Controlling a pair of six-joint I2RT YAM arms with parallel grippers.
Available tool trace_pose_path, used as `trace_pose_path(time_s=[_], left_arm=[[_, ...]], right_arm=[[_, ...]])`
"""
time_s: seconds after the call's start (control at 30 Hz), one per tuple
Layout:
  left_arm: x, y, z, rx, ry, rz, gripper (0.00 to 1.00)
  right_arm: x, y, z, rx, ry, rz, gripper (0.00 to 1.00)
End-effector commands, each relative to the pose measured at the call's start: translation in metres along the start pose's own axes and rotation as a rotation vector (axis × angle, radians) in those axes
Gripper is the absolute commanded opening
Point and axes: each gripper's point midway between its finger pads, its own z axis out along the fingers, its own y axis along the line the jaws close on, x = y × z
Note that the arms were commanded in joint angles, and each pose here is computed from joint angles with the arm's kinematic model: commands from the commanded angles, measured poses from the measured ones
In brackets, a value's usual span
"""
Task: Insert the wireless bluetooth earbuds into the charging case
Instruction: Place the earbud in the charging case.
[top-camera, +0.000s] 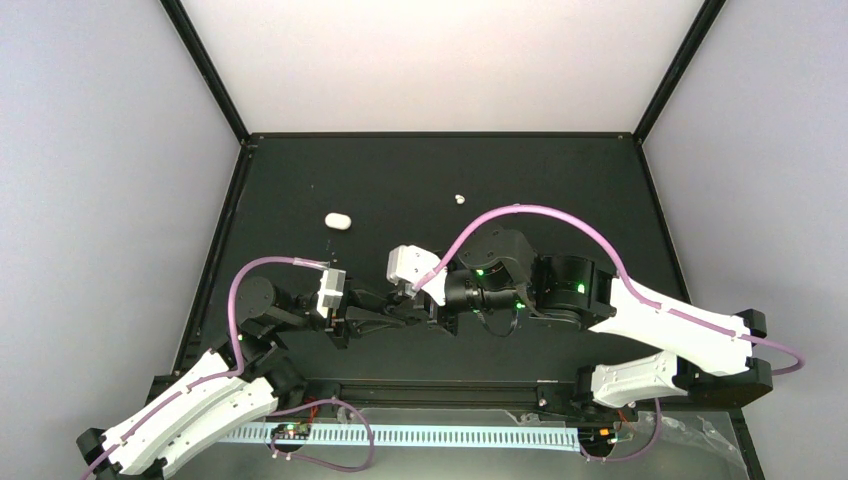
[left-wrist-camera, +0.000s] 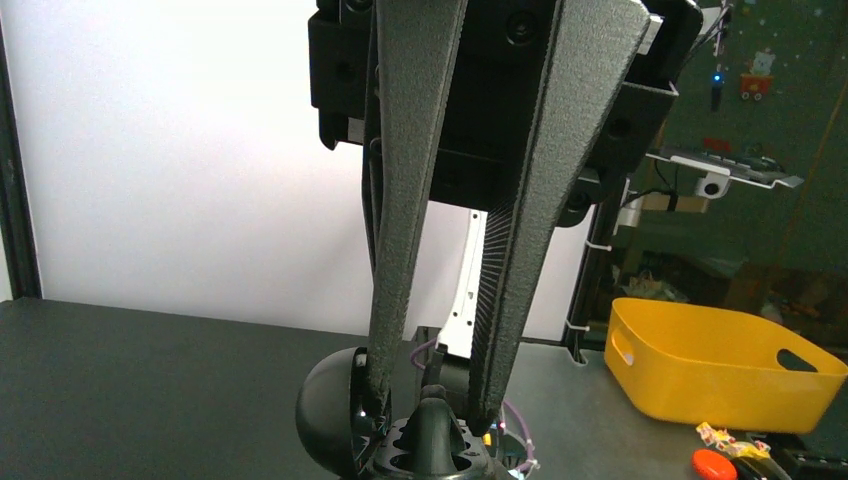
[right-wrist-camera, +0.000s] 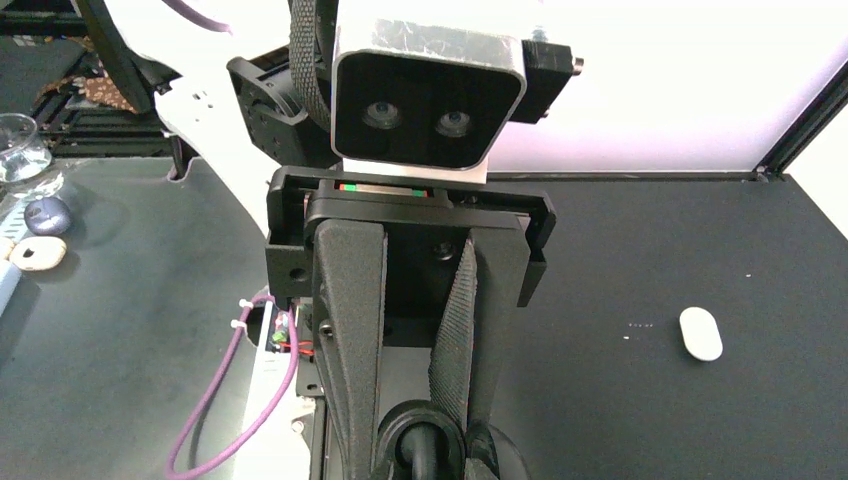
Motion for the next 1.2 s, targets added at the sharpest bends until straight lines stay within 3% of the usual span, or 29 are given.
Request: trace_pose_path(time_s=[0.0, 0.47, 0.77, 1.17], left_arm=[[-0.018, -0.009, -0.001, 0.016, -0.042, 0.058, 0.02], [-0.017, -0.008, -0.001, 0.014, -0.039, 0.057, 0.02], [-0.023, -0.013, -0.003, 0.028, -0.058, 0.056, 0.02], [-0.033, -0.019, -0.004, 0.052, -0.088, 0.053, 0.02]], right_arm=[[-0.013, -0.001, -0.011, 0.016, -0.032, -0.008, 0.18], [-0.027, -0.006, -0.034, 0.064, -0.098, -0.007, 0.24], [-0.011, -0.020, -0.046, 0.162, -0.123, 0.031, 0.41], [0.000, -0.020, -0.039, 0.160, -0.106, 0.053, 0.54]])
